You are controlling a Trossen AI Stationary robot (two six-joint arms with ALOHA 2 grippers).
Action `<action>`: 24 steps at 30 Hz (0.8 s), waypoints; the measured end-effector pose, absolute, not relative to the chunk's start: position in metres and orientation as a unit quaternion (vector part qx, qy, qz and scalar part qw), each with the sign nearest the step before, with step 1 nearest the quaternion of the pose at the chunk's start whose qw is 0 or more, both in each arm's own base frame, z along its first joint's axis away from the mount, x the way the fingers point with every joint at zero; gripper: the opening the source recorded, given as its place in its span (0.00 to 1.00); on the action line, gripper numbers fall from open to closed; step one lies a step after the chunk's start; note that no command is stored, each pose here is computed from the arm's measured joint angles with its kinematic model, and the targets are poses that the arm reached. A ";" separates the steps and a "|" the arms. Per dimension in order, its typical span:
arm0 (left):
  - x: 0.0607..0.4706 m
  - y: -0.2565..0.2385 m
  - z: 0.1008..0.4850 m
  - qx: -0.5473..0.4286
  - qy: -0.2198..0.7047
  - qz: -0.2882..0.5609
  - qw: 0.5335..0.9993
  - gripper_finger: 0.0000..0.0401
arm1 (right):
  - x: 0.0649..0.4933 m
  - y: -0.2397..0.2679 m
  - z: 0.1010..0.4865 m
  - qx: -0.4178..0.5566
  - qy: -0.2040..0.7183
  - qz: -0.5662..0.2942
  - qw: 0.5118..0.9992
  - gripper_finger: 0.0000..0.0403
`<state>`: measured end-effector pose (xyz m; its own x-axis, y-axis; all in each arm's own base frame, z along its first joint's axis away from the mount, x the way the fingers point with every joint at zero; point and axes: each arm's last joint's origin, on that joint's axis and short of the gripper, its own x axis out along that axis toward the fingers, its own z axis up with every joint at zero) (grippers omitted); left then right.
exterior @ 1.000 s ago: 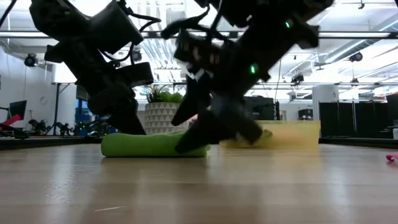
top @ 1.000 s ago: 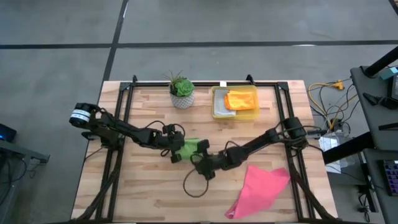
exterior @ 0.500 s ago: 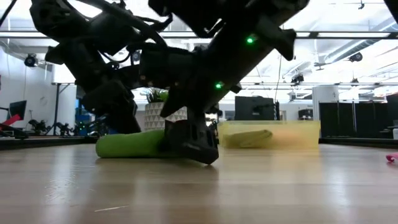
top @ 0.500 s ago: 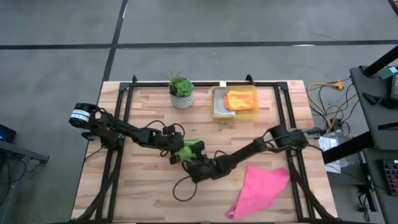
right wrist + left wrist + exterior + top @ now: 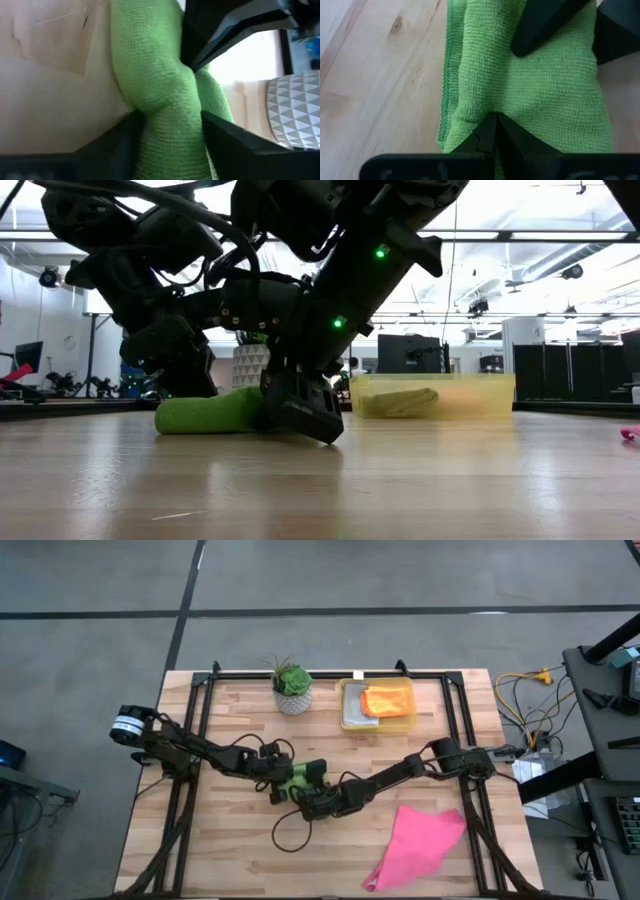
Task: Fold microfiber towels
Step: Put the green microfiber cloth into the yellow bin
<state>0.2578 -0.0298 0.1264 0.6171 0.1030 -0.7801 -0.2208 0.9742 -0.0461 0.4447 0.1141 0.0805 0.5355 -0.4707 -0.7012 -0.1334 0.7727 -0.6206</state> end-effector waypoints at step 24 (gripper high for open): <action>0.157 -0.003 0.285 -0.171 0.095 0.119 0.973 0.00 | 0.436 0.102 0.218 -0.186 0.473 -0.053 0.860 0.03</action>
